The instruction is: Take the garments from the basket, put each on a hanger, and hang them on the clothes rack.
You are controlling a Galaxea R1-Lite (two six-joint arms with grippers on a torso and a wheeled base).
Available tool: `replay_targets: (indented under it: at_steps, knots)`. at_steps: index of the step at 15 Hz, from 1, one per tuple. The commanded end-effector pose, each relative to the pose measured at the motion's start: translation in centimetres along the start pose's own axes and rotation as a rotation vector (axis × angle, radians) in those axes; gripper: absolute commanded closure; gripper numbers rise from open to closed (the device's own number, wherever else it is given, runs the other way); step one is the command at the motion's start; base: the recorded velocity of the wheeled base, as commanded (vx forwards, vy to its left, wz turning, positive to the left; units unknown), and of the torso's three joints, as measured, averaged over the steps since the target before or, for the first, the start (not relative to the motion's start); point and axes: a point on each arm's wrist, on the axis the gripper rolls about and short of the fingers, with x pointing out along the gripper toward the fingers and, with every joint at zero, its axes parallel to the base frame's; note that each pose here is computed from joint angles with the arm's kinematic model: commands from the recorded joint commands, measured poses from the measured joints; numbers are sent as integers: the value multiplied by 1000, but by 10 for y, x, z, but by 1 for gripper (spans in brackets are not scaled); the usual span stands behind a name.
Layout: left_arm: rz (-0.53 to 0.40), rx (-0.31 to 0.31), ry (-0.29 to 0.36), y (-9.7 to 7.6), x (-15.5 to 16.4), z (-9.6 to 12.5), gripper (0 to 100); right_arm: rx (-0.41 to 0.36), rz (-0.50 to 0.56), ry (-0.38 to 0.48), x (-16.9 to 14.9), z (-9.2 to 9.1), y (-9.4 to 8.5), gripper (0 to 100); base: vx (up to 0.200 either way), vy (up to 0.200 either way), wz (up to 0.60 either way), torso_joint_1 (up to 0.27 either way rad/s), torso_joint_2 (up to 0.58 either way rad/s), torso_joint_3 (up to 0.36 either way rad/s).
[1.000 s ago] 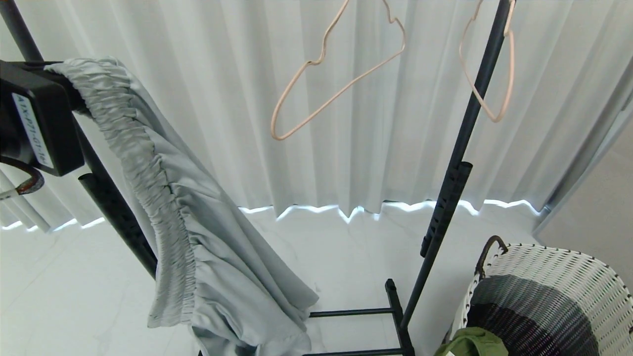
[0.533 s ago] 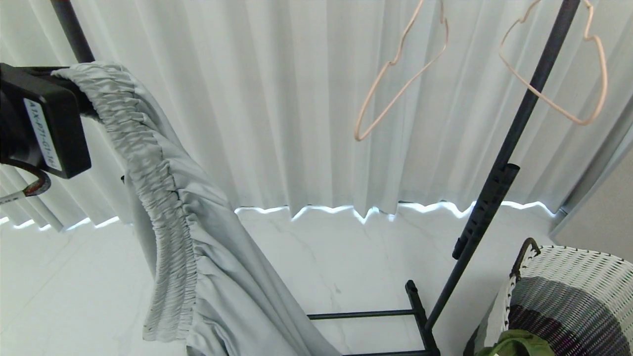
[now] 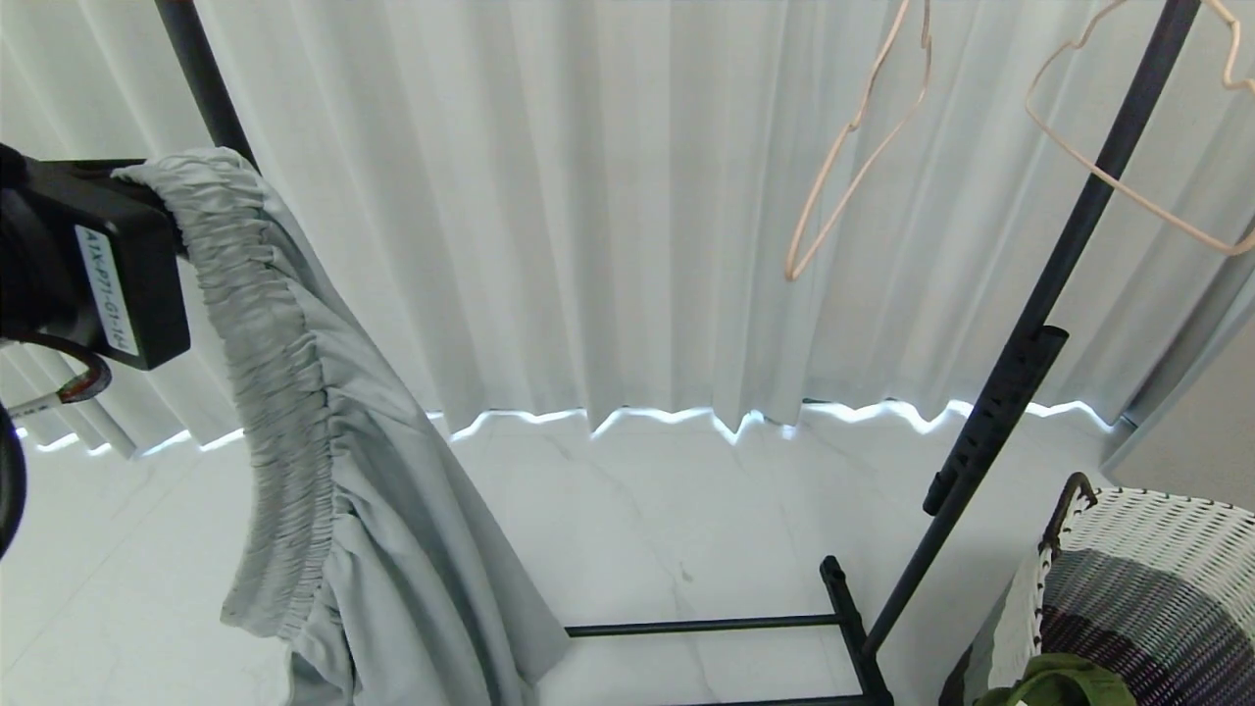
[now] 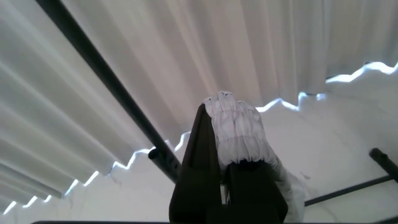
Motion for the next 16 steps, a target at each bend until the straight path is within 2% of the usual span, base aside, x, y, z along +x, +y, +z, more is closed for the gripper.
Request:
replay_targets:
  at_steps: [1, 3, 4, 9, 12, 16]
  knots:
    - [31, 7, 22, 3, 3, -4, 100, 10, -83, 53, 2, -9, -4, 0, 0, 0, 0, 0, 0, 0]
    - [69, 11, 43, 7, 8, -6, 100, 11, -121, 94, 3, -20, -5, 0, 0, 0, 0, 0, 0, 0]
    - [70, 11, 44, 7, 8, -7, 100, 14, -136, 88, 3, -22, -5, 0, 0, 0, 0, 0, 0, 0]
    - [66, 15, 49, 6, 8, -8, 100, 38, -126, -9, 9, -20, -4, 0, 0, 0, 0, 4, -12, -8]
    - [65, 17, 51, 6, 8, -9, 100, 38, -111, -15, 9, -20, -4, 0, 0, 0, 0, 80, -238, -211]
    - [65, 16, 50, 6, 8, -9, 100, 51, -110, -18, 9, -19, -4, 0, 0, 0, 0, 162, -487, -289]
